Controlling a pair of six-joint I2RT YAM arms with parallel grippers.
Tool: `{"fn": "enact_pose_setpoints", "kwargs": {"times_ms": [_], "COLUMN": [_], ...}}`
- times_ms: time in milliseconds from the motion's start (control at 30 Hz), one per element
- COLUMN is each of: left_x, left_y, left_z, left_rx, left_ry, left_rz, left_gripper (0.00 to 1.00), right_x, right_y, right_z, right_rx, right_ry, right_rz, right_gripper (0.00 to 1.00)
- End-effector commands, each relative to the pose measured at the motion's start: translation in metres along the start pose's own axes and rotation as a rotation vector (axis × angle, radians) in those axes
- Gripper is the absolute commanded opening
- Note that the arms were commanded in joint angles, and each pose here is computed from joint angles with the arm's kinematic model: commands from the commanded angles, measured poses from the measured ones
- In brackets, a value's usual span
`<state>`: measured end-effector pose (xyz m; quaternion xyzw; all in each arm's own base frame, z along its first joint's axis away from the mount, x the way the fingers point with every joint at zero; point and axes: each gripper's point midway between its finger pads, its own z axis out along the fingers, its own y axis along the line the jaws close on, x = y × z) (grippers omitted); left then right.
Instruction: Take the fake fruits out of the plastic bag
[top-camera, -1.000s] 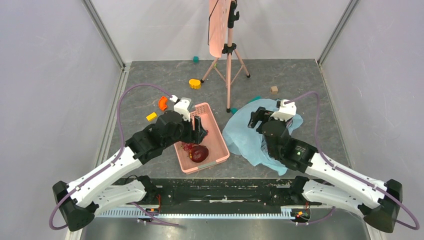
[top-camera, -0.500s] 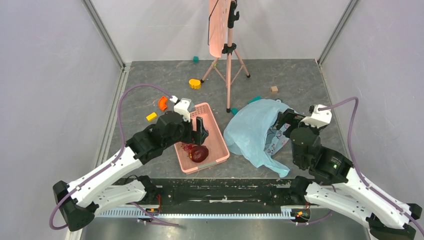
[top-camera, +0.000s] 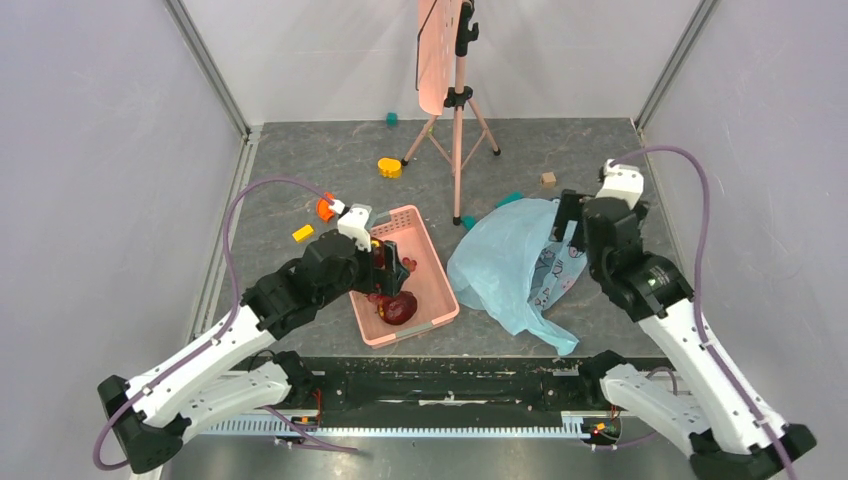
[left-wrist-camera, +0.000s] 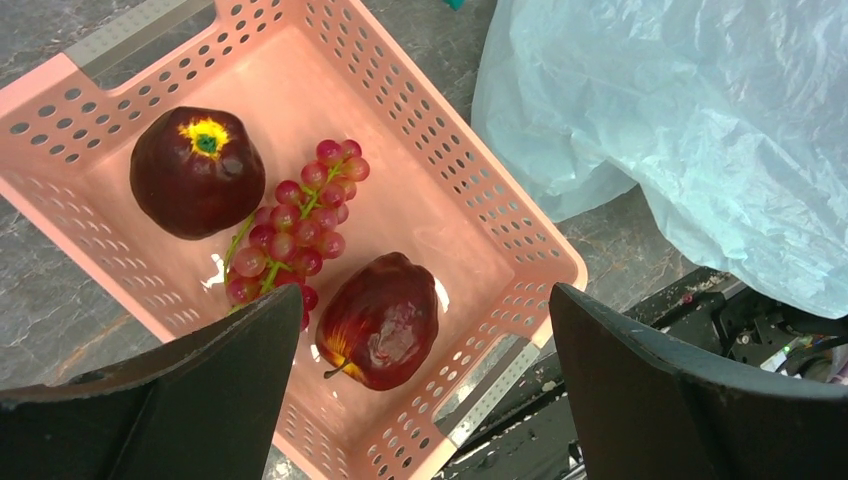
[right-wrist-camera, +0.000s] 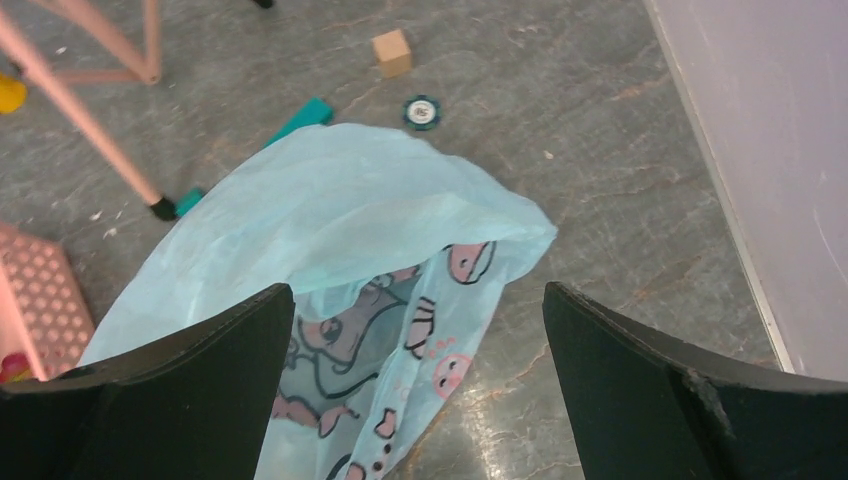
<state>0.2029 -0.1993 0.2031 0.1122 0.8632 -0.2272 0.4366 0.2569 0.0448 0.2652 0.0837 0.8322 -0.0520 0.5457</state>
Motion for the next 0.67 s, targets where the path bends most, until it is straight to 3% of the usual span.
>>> {"fn": "enact_pose_setpoints", "kwargs": {"times_ms": [0,200,400,633], "left_x": [0.002,0.020,0.024,0.025], "left_y": [0.007,0.030,0.038,0.050], "left_z": [-0.006,-0.012,-0.023,-0.029], "left_rx": [-0.021,-0.108,-0.093,-0.148], "left_ry": [-0.019,-0.007,-0.083,-0.090], "left_rz": [-0.030,-0.048,-0.089,-0.097], "left_gripper": [1.00,1.00,1.00,1.00], "right_x": [-0.023,-0.005,0.011,0.016], "right_y": [0.010,-0.011,-0.034,-0.053], "right_z": [0.015,0.030,0.028,0.026], "right_rx": [-0.213,-0.238,-0.130,-0.031], "right_ry": [-0.006,-0.027,-0.067,-0.078], "right_rz": [0.026,0.182,0.205,0.201], "right_gripper": [0.98,0.98,0.98,0.98]}}
